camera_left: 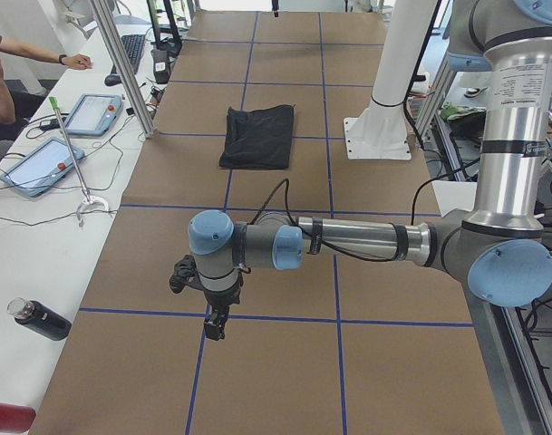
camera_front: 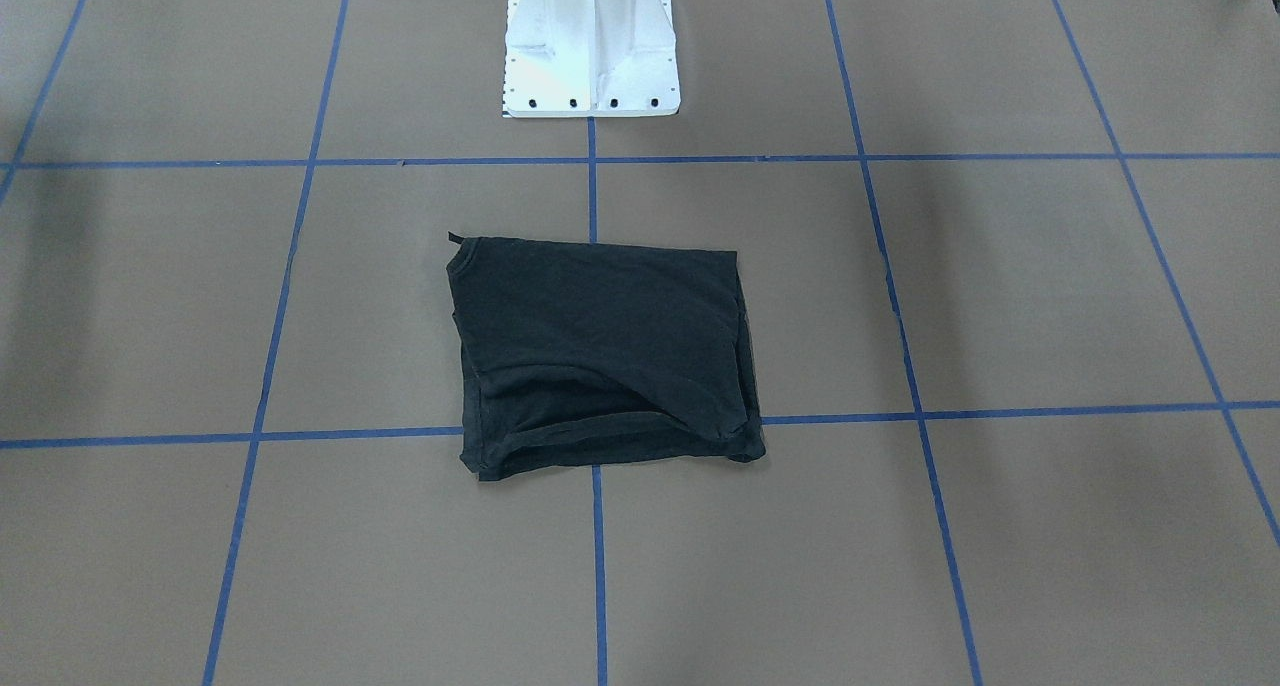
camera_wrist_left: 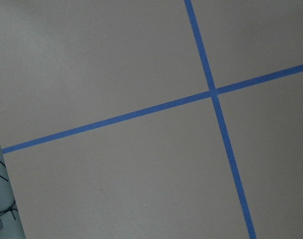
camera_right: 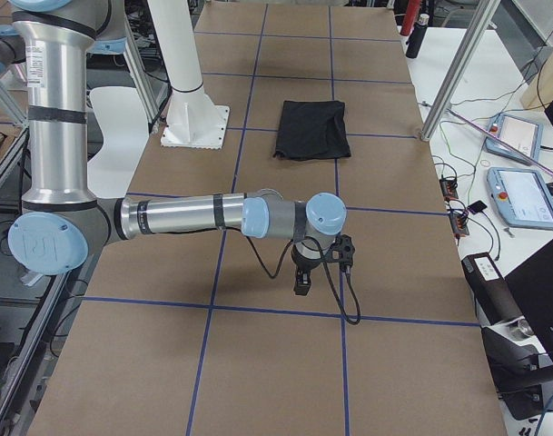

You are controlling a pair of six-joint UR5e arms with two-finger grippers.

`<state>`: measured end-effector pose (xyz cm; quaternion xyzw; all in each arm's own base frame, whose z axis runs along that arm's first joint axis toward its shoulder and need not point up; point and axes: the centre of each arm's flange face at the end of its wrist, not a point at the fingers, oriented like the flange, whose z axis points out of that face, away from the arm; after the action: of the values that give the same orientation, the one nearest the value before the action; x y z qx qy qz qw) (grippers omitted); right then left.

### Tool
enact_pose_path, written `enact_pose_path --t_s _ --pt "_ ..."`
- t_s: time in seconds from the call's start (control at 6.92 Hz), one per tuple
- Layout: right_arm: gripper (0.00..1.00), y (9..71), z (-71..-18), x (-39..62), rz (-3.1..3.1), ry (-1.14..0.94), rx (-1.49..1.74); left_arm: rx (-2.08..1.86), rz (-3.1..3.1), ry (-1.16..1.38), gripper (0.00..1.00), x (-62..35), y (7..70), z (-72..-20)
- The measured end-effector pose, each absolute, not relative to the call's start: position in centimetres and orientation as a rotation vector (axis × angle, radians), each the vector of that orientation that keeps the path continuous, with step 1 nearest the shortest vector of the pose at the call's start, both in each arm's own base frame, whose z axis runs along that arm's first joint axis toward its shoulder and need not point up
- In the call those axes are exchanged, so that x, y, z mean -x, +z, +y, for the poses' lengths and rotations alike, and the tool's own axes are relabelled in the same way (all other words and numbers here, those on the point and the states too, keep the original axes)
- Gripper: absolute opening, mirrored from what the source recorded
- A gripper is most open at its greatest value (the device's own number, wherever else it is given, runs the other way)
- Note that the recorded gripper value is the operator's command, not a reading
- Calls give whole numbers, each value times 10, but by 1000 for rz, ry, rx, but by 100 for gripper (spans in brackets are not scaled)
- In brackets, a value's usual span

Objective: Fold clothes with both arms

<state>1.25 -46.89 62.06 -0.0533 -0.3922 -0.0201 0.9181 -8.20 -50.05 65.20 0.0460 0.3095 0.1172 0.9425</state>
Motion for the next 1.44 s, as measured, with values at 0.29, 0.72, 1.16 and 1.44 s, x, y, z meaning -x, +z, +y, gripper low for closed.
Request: enact_pose_path --t_s 0.29,0.72,1.16,1.44 --pt "100 630 -464 -19 -808 -40 114 -97 684 227 99 76 654 -500" --pt "100 635 -460 -34 -811 -49 91 -106 698 185 99 72 638 -503" --pt "100 631 -461 -48 -811 -37 55 -110 697 181 99 72 634 -503" --pt "100 629 -463 -50 -807 -43 18 -111 697 180 99 72 633 -502"
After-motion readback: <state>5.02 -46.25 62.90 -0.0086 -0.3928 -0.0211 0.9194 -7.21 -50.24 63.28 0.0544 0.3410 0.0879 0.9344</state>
